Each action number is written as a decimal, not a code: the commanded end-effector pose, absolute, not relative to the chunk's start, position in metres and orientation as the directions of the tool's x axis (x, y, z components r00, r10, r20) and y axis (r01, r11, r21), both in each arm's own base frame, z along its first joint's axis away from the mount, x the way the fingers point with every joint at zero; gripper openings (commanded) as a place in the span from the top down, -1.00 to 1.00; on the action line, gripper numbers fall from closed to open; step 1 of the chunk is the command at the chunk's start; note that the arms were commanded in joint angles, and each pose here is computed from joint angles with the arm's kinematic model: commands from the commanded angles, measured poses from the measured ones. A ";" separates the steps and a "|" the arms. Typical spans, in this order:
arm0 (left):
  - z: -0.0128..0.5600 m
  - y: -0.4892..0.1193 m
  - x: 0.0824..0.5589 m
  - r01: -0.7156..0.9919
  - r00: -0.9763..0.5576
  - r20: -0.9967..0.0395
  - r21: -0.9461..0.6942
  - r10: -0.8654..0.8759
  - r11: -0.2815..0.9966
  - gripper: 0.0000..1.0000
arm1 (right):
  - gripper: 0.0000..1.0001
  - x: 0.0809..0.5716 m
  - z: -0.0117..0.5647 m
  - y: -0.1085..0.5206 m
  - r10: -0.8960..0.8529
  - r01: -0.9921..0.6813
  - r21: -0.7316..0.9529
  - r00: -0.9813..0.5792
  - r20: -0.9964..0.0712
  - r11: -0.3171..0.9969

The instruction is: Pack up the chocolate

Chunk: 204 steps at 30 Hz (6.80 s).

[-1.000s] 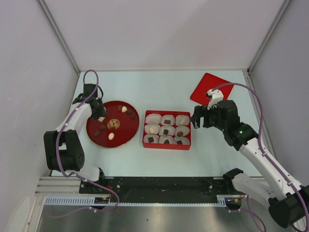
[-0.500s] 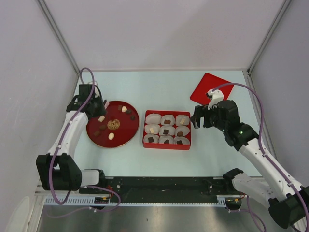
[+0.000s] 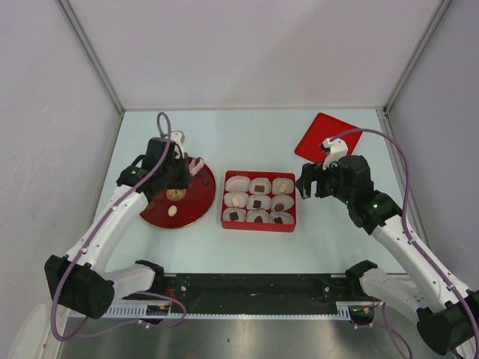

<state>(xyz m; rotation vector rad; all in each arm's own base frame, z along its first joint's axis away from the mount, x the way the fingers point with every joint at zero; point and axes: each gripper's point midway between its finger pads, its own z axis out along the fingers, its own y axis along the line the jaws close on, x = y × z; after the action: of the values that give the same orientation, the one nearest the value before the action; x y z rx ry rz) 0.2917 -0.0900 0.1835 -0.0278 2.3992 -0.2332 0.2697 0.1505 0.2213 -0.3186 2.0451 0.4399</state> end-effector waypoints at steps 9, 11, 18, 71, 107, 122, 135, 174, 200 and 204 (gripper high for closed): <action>0.200 -0.194 0.264 0.266 -0.740 -0.667 -0.183 0.079 0.946 0.99 | -0.79 0.271 0.233 0.151 -0.031 -0.407 0.168 -0.439 -0.898 0.898; 0.198 -0.205 0.261 0.290 -0.738 -0.665 -0.155 0.117 0.945 0.99 | -0.78 0.272 0.233 0.151 -0.029 -0.405 0.169 -0.439 -0.898 0.898; 0.178 -0.226 0.265 0.307 -0.761 -0.622 -0.095 0.185 0.947 0.94 | -0.79 0.271 0.233 0.150 -0.033 -0.403 0.163 -0.438 -0.898 0.901; 0.214 -0.232 0.300 0.253 -0.709 -0.687 -0.038 0.158 0.967 0.43 | -0.79 0.273 0.230 0.145 -0.056 -0.393 0.132 -0.433 -0.899 0.910; 0.199 0.074 0.381 -0.399 -0.366 -0.836 -0.256 -0.409 0.881 0.99 | -0.79 0.282 0.223 0.144 -0.061 -0.375 0.125 -0.446 -0.893 0.919; 0.167 0.072 0.508 -0.079 -0.455 -0.880 -0.108 -0.132 0.991 0.96 | -0.79 0.287 0.209 0.143 -0.116 -0.387 0.083 -0.463 -0.879 0.918; 0.092 0.096 0.547 0.035 -0.650 -0.760 -0.016 0.011 0.999 0.56 | -0.78 0.293 0.196 0.141 -0.157 -0.390 0.052 -0.485 -0.860 0.919; 0.181 0.082 0.494 -0.131 -0.600 -0.797 0.017 -0.066 0.991 -0.53 | -0.96 0.333 0.194 0.086 0.139 -0.040 0.194 -0.558 -0.818 0.980; 0.195 -0.072 0.281 0.145 -0.512 -0.839 -0.297 -0.185 0.944 -0.99 | -0.56 0.472 0.088 -0.051 0.507 0.507 0.198 -0.596 -0.623 0.839; 0.181 -0.070 0.279 0.137 -0.519 -0.836 -0.289 -0.180 0.947 -0.99 | -0.30 0.489 0.073 -0.053 0.501 0.507 0.181 -0.616 -0.608 0.843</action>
<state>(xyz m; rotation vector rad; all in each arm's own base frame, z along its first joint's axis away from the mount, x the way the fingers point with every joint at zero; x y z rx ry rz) 0.2816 -0.0677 0.1871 -0.0285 2.0845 -0.3767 0.4618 -0.0474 0.0661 0.7329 2.3877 -0.0078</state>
